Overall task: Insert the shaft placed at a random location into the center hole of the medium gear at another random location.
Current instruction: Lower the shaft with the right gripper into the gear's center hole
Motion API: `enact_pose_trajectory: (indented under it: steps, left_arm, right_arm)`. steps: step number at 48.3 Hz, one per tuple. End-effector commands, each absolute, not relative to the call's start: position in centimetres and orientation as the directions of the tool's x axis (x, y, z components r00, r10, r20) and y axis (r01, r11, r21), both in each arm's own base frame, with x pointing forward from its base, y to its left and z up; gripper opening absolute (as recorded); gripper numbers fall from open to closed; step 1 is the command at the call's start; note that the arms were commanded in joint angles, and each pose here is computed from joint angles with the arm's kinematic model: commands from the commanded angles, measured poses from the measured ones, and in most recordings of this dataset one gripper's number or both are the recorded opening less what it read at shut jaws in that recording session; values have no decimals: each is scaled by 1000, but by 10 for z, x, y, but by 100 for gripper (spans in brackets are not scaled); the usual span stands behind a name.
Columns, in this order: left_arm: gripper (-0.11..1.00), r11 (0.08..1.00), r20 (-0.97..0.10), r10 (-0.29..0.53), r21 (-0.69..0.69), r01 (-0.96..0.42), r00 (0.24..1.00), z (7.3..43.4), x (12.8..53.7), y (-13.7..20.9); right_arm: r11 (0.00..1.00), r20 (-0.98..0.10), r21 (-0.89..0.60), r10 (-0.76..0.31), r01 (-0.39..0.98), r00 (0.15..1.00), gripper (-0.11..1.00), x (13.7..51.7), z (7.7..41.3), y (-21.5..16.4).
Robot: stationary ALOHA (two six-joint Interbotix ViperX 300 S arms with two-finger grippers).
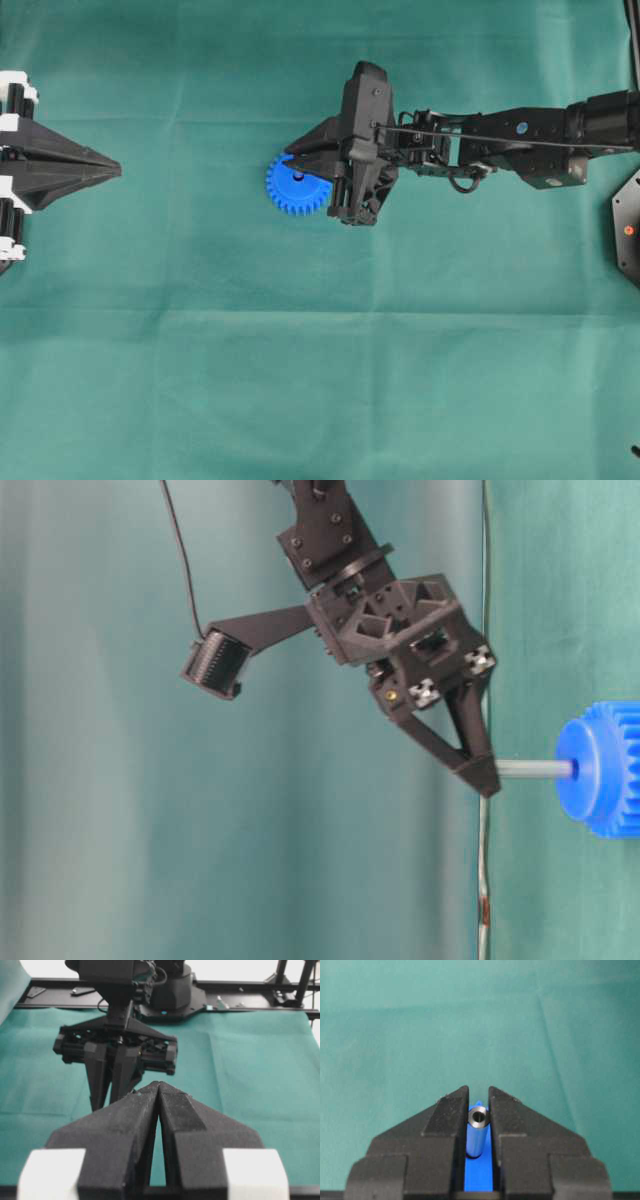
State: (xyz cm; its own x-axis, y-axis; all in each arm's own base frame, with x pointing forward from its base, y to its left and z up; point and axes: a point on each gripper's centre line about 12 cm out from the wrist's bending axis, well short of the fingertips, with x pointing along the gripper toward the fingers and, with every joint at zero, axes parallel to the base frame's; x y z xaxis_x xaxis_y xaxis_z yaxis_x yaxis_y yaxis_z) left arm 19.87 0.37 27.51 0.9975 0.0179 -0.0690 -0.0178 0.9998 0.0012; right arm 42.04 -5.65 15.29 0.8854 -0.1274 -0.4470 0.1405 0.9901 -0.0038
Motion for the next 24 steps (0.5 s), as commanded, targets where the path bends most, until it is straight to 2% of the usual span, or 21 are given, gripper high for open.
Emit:
enact_pose_trajectory:
  steps: [1, 24]
  left_arm:
    - [0, 1000, -52, 21, 1, -21, 998, 283, 201, 4]
    - [0, 1000, -54, 21, 3, -21, 998, 282, 202, 4]
  right_arm:
    - [990, -381, -3, -132, 142, 915, 12, 426, 181, -57]
    - [990, -411, -2, -130, 142, 902, 12, 427, 170, -57]
